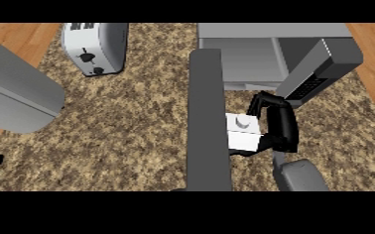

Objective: Pick up the milk, place it into the microwave and close the microwave

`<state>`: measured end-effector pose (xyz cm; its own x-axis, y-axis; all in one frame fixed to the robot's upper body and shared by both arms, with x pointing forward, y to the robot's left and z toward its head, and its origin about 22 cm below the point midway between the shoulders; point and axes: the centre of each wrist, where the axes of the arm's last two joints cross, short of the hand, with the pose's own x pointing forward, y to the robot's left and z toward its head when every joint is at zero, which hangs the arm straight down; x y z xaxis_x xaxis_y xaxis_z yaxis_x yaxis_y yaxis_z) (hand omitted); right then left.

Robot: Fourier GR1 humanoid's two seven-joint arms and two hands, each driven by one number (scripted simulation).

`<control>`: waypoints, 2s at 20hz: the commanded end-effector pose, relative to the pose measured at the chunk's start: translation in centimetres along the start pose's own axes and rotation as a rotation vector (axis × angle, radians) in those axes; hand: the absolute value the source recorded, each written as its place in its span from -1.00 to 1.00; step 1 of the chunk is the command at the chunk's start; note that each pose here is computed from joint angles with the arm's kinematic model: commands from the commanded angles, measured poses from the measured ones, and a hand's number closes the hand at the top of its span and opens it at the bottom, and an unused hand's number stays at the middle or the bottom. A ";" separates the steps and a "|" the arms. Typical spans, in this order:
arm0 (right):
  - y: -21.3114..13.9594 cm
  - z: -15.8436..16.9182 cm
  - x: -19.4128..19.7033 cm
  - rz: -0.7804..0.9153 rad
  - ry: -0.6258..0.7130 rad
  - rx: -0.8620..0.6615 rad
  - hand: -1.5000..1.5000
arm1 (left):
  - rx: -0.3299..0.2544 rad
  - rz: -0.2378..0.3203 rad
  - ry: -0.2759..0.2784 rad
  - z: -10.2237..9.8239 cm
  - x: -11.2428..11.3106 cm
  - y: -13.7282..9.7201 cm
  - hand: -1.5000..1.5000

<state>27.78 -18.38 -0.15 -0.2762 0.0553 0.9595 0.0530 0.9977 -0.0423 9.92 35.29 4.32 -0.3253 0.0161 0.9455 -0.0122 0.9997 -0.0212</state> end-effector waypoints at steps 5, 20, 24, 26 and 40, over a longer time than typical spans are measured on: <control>1.7 -4.2 -3.3 0.011 0.105 -0.129 1.00 | -0.015 0.017 0.016 0.5 -1.4 1.8 -1.00; 1.0 -9.1 -7.1 0.127 -0.041 -0.126 1.00 | -0.018 0.019 0.050 0.4 -2.7 1.7 -1.00; 0.2 -11.4 -5.8 0.204 -0.085 -0.145 1.00 | -0.024 0.023 0.010 -2.0 -1.6 2.8 -1.00; 1.3 -12.7 -4.7 0.251 -0.087 -0.142 1.00 | -0.021 0.010 0.017 -2.0 -3.3 2.5 -1.00; -1.6 -14.1 -3.9 0.701 -0.146 -0.287 1.00 | -0.079 0.015 0.011 -3.5 -3.2 2.3 -1.00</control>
<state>42.25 -18.91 0.00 -0.2539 0.6242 0.7389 0.4182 0.7596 -0.4981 14.03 37.23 2.16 -0.3150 0.0375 0.9483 0.0471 0.9986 -0.0238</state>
